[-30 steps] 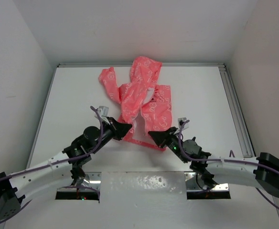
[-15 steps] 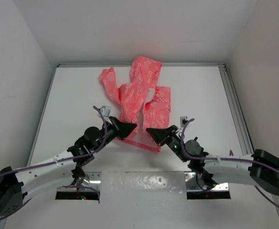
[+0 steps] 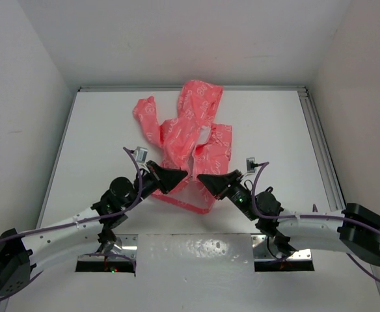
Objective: Zip up the jacket
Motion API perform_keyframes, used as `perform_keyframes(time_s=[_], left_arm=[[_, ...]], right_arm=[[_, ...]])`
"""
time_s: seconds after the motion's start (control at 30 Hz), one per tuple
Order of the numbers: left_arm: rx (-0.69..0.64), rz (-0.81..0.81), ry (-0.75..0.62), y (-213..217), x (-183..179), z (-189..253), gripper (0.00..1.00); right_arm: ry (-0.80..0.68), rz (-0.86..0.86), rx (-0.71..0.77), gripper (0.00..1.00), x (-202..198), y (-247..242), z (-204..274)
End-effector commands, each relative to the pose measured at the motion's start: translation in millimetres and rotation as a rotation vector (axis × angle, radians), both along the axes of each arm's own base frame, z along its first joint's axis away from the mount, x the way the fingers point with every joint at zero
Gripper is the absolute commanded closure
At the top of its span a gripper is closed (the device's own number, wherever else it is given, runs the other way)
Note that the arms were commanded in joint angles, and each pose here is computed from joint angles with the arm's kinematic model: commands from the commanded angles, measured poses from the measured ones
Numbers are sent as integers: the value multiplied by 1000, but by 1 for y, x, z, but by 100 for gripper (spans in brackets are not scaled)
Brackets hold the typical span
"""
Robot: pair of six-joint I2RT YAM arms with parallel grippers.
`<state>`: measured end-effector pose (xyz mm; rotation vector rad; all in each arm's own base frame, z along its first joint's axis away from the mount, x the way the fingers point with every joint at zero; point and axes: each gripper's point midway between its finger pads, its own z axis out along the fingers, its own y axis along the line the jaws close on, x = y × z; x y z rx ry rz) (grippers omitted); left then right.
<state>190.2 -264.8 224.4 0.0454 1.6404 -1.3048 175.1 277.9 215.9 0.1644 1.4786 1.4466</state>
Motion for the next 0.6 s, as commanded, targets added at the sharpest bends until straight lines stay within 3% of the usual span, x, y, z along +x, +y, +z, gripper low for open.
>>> perform_keyframes(time_s=[0.0, 0.57], left_arm=[[-106, -37, -73, 1, -7, 30, 100], [-180, -76, -77, 2, -17, 40, 100]], right_arm=[[-55, 41, 127, 100, -10, -3, 33], [-94, 76, 145, 100, -20, -6, 37]])
